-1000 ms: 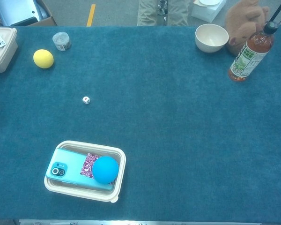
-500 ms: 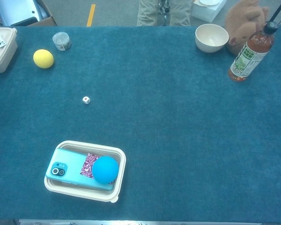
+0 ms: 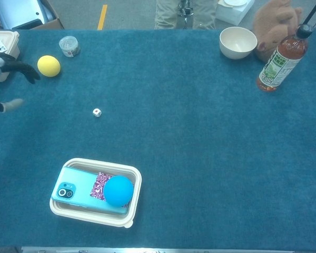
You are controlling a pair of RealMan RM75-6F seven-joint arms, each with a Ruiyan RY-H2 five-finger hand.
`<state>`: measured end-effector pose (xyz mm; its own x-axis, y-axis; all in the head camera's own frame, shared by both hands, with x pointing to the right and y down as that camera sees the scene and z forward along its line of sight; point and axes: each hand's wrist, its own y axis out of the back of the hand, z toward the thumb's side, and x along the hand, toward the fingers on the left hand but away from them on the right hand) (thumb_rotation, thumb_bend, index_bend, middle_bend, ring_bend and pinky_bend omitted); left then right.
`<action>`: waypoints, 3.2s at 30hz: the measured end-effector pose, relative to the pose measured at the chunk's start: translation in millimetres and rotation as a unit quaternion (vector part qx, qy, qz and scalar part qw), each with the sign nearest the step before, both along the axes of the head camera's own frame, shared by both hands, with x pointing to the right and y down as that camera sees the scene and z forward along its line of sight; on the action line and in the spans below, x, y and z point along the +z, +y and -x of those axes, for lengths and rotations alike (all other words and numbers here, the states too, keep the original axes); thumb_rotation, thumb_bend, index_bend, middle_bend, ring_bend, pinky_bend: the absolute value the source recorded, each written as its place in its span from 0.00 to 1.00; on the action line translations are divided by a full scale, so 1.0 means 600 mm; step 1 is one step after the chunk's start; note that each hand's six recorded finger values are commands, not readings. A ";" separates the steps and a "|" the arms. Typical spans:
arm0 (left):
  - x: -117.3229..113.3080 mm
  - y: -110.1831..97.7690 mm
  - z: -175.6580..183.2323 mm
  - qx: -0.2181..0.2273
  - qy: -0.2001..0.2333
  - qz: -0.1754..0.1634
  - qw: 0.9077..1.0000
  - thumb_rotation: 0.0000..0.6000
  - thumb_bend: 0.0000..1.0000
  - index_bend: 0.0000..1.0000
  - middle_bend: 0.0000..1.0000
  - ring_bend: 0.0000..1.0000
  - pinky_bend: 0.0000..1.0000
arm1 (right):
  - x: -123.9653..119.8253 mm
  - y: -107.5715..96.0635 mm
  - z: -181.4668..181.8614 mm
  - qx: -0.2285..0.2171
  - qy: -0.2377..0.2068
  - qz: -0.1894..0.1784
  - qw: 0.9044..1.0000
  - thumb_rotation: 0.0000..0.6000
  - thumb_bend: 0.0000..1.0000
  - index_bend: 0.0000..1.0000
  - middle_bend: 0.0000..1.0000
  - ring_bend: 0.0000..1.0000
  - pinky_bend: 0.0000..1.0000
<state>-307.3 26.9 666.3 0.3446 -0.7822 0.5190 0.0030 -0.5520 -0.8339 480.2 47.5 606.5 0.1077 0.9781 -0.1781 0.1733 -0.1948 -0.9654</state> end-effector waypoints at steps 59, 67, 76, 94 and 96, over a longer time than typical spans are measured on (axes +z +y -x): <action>0.168 0.012 -0.136 0.035 0.016 0.148 0.988 0.22 0.11 0.21 0.00 0.00 0.00 | 0.009 -0.002 -0.029 0.013 0.005 0.007 1.000 1.00 0.29 0.40 0.35 0.26 0.42; 0.169 0.004 -0.139 0.032 0.020 0.144 0.989 0.22 0.11 0.21 0.00 0.00 0.00 | 0.007 -0.001 -0.032 0.016 0.005 0.006 1.000 1.00 0.29 0.40 0.35 0.26 0.42; 0.167 -0.007 -0.143 0.033 0.018 0.139 0.990 0.23 0.11 0.21 0.00 0.00 0.00 | 0.002 0.003 -0.040 0.022 0.006 0.002 1.000 1.00 0.29 0.40 0.35 0.26 0.42; 0.151 -0.019 -0.149 0.040 0.012 0.129 0.991 0.22 0.11 0.21 0.00 0.00 0.00 | 0.005 0.004 -0.041 0.021 0.001 0.003 1.000 1.00 0.29 0.40 0.35 0.26 0.42; 0.152 -0.014 -0.148 0.039 0.011 0.132 0.990 0.22 0.11 0.21 0.00 0.00 0.00 | 0.006 0.004 -0.040 0.020 0.000 0.003 1.000 1.00 0.29 0.40 0.35 0.26 0.42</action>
<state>-218.8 18.6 757.5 0.4122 -0.5902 0.6941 0.0388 -0.7497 -0.6606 504.5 49.6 610.2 0.0693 0.9803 -0.1848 0.1811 -0.1945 -0.9640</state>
